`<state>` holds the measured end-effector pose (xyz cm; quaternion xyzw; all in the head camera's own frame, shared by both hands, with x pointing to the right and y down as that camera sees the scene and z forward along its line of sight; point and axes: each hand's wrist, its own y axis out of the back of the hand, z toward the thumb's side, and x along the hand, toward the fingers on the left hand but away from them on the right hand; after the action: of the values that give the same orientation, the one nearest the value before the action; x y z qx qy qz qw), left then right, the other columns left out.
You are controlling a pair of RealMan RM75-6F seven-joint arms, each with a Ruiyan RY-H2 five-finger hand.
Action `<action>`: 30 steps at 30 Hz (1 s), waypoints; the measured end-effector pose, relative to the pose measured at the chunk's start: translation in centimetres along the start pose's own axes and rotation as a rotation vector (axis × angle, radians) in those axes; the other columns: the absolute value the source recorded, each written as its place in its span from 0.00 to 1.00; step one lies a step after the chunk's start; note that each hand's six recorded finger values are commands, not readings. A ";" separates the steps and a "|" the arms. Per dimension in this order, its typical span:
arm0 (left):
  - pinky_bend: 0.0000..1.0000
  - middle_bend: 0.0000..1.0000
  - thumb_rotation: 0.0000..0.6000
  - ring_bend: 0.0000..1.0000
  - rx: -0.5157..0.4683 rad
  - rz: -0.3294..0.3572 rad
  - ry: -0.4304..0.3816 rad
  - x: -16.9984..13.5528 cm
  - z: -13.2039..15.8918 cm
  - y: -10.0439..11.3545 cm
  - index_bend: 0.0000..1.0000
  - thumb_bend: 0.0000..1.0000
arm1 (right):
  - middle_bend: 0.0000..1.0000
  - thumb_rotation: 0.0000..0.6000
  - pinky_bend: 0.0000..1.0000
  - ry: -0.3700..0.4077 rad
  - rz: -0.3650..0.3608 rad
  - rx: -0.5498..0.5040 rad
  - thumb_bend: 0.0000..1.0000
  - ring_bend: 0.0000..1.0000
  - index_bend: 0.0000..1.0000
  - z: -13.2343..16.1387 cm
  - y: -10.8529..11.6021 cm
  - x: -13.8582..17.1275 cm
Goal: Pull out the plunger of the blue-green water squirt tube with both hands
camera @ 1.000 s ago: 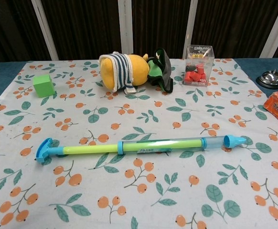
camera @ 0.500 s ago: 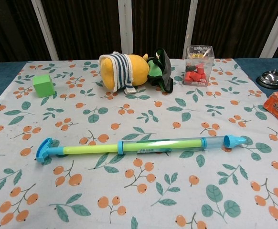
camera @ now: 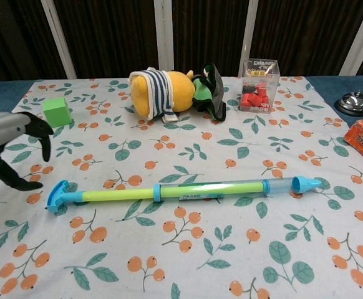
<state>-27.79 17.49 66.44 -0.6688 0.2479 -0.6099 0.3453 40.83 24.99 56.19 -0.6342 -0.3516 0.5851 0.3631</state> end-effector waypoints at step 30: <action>0.00 0.14 1.00 0.00 0.037 -0.075 -0.003 1.5 5.0 -3.3 0.49 0.42 | 0.00 1.00 0.00 0.007 0.013 -0.027 0.31 0.00 0.00 0.1 0.1 0.1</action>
<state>-22.92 19.28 69.87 -0.6722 0.2105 -0.6259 0.3349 40.70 25.04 56.04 -0.6432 -0.3540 0.5805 0.3520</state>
